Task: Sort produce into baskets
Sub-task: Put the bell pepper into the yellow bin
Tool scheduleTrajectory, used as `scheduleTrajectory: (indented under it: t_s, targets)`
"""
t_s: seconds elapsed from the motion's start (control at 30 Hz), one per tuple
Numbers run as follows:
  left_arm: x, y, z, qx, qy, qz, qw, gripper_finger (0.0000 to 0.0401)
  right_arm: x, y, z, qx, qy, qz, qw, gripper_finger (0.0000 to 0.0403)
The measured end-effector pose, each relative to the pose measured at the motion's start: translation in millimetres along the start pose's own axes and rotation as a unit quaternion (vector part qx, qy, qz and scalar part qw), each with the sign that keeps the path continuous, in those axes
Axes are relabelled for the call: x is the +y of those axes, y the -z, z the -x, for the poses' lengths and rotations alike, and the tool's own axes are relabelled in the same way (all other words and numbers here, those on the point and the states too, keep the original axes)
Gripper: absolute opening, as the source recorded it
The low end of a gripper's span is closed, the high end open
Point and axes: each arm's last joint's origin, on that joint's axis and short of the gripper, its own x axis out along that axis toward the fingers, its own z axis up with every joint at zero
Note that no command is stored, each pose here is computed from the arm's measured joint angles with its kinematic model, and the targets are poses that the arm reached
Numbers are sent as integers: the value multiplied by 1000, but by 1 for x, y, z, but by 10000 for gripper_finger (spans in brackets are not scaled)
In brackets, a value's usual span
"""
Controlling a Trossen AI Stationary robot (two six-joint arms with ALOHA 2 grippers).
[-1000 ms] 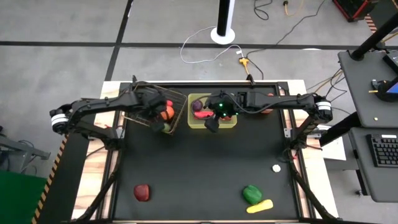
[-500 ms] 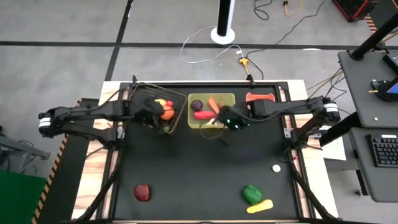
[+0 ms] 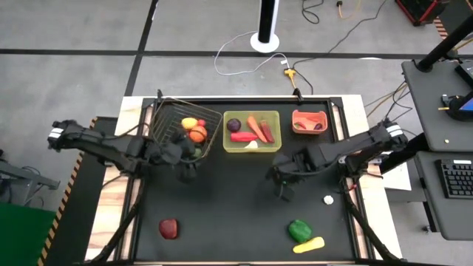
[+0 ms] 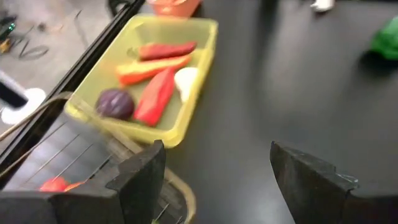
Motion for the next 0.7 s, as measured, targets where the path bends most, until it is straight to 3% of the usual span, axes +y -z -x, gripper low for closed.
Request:
scheduleTrajectory:
  t_s: [0.37, 0.7]
  targets:
    - [-20, -6, -7, -34, 32, -24, 999, 270, 33, 46, 4, 82, -47, -86, 992, 335]
    - [-29, -15, -20, -76, 40, -35, 996, 270, 54, 88, 8, 128, -35, -210, 969, 367]
